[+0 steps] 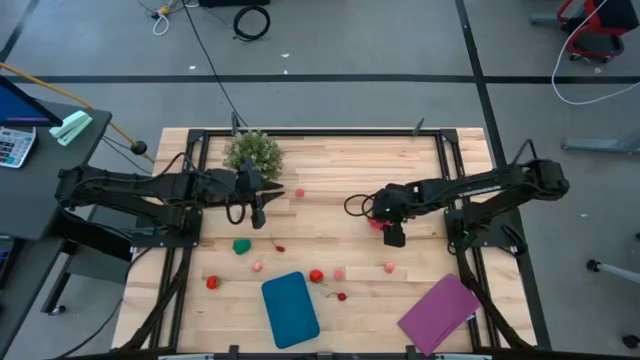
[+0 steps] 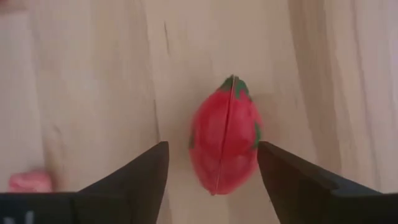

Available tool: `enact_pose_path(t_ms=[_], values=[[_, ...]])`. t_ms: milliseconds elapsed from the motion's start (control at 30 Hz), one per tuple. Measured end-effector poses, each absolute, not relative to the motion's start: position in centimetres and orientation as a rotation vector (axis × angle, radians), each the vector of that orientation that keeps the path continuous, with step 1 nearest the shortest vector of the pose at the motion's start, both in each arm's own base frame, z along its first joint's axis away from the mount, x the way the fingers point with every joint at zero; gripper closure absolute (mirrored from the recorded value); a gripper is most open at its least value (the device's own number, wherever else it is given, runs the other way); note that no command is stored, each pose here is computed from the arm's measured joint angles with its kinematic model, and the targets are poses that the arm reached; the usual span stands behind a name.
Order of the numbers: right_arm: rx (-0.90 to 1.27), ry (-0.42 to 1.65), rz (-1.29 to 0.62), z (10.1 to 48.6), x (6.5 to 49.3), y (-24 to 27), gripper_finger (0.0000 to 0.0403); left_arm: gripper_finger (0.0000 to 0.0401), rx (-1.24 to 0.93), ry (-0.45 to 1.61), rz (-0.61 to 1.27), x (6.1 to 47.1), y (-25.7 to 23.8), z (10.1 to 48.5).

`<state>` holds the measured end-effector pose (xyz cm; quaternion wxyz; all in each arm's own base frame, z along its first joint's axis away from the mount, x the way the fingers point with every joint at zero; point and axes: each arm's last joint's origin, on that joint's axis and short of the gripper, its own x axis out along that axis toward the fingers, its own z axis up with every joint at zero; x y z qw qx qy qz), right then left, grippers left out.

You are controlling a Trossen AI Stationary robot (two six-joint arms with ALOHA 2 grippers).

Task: Pick and placing Produce into tupperware
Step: Put the red dragon fruit into the blue bin

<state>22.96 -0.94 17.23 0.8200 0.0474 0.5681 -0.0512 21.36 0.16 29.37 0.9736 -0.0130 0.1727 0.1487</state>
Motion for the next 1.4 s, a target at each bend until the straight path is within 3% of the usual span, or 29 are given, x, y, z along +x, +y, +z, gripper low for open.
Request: enact_pose_path(t_ms=[533,733,933,1167,1400], values=[[0.120,1.318,-0.112,13.3,24.6,-1.1,0.0158,0.0323,-0.027,0.348,0.299,21.4,0.2,29.4],[0.111,1.240,-0.127,14.8,24.5,-1.2,0.0183,0.0319,-0.027,0.348,0.300,21.4,0.2,29.4],[0.154,1.061,-0.134,18.3,24.6,-1.1,0.0178,0.0324,-0.026,0.347,0.299,21.4,0.2,29.4],[0.239,0.641,0.165,23.1,28.0,1.1,0.0181,0.0326,-0.027,0.345,0.299,21.4,0.2,29.4],[0.107,0.565,0.375,23.9,33.4,5.9,0.0177,0.0326,-0.026,0.345,0.299,21.4,0.2,29.4]])
